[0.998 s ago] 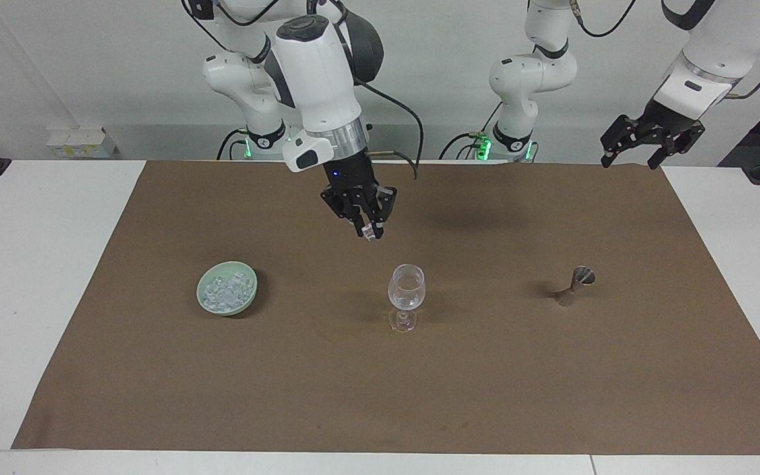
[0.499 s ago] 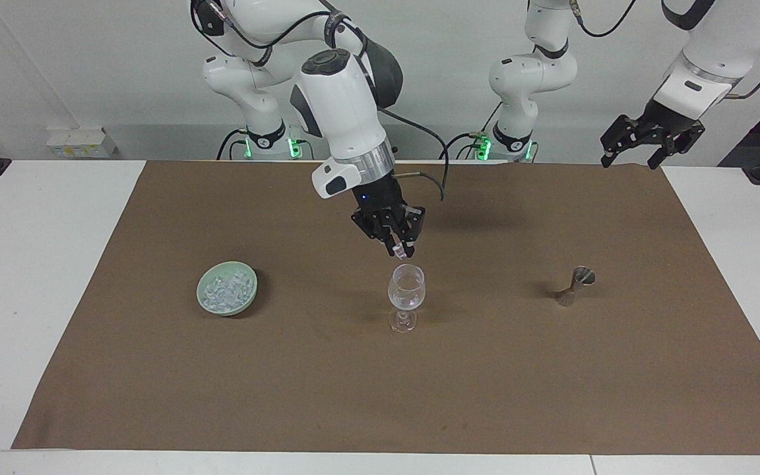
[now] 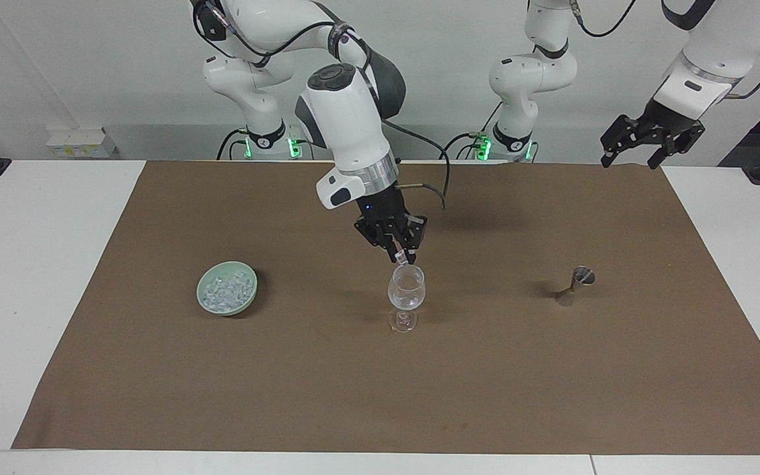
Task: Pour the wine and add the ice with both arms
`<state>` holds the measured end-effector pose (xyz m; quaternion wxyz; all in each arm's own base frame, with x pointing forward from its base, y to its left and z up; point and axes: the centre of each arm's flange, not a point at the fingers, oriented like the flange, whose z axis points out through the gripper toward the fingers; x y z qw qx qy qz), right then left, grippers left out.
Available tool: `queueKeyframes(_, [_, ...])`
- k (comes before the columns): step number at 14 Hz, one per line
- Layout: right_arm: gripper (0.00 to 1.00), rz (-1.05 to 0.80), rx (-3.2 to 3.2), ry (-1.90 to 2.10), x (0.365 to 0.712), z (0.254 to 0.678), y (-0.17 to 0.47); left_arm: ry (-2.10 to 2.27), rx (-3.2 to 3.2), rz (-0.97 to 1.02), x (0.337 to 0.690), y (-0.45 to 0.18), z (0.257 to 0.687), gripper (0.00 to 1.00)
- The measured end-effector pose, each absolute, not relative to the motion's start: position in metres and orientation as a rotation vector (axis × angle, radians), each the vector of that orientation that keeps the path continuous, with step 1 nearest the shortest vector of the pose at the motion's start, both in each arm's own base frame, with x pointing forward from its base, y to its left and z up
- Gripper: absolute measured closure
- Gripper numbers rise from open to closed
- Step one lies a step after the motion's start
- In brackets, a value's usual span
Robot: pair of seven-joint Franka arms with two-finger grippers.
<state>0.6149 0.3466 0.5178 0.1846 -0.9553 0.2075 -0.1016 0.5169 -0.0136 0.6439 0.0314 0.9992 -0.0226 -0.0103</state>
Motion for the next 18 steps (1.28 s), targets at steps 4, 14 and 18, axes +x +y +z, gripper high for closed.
queueKeyframes(4, [0.67,-0.289,-2.703,0.581,0.616,0.513,0.347,-0.070,3.078,-0.032,0.517,-0.014,0.644,0.00])
queueKeyframes(14, [0.67,-0.321,-2.697,0.571,0.627,0.484,0.355,-0.070,3.078,-0.032,0.517,-0.014,0.644,0.00])
queueKeyframes(18, [0.67,-0.311,-2.709,0.556,0.623,0.479,0.362,-0.070,3.078,-0.032,0.517,-0.014,0.644,0.00])
